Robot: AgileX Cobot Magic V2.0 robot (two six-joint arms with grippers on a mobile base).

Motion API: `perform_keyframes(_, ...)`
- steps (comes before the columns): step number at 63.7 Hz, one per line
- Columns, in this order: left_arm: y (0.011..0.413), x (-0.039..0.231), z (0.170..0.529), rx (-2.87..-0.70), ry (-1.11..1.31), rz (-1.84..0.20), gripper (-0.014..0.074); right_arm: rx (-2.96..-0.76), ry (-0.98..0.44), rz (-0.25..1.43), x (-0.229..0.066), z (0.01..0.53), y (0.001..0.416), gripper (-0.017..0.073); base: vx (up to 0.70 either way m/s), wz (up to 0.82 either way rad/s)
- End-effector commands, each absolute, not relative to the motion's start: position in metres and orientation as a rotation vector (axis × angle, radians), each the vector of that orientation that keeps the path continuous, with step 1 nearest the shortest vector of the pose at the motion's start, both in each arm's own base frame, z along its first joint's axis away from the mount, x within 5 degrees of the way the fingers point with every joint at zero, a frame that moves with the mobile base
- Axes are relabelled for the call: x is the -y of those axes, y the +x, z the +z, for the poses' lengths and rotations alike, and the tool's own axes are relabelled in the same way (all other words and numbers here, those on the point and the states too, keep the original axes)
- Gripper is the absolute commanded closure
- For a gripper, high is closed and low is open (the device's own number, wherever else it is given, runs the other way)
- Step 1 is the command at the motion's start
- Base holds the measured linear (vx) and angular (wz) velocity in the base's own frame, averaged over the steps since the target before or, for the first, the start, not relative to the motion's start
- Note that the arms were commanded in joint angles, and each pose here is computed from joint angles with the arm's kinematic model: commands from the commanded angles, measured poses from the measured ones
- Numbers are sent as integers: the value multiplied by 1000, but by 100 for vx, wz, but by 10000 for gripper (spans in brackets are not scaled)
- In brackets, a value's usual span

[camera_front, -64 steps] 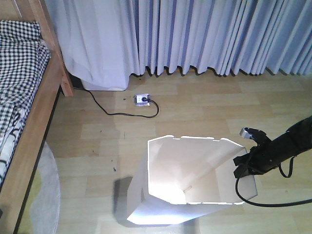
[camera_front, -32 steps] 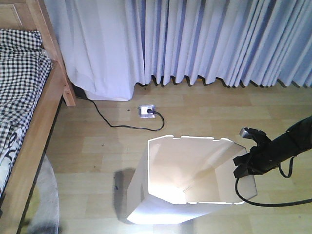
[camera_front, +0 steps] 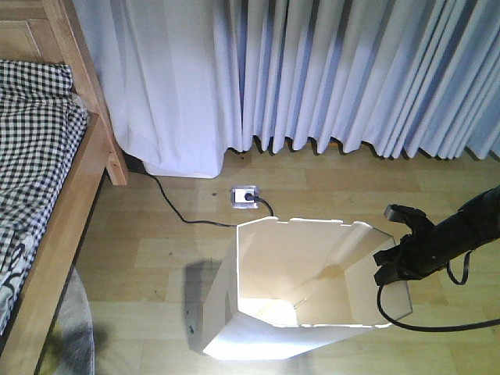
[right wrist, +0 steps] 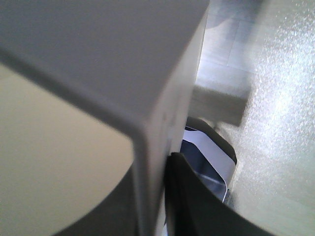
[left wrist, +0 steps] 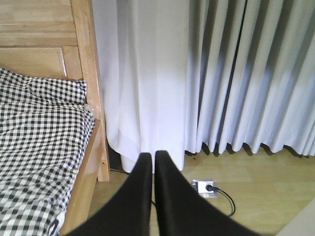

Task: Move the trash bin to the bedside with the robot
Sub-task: 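Carry the bin with the right gripper toward the bed beside the curtains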

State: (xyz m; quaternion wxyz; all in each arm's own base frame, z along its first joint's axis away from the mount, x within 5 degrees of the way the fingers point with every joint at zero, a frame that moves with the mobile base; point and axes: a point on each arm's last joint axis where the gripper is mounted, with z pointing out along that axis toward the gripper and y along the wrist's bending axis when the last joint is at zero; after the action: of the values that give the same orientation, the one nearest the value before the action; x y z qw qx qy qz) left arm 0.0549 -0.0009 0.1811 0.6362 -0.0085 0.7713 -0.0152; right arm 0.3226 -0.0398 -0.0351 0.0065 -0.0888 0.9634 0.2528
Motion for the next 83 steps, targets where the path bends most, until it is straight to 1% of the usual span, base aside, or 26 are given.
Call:
perform_keyframes(1, 56, 1, 182, -1697, -20, -45, 599, -2910, -268, 1043, 29, 2, 330, 564, 20, 4)
perform_keyframes(47, 56, 1, 182, -1697, -20, -45, 599, -2909, -270, 1043, 29, 2, 330, 564, 18, 1)
perform_keyframes(83, 56, 1, 182, -1697, -20, -45, 599, -2909, -271, 1043, 29, 2, 330, 564, 5, 0)
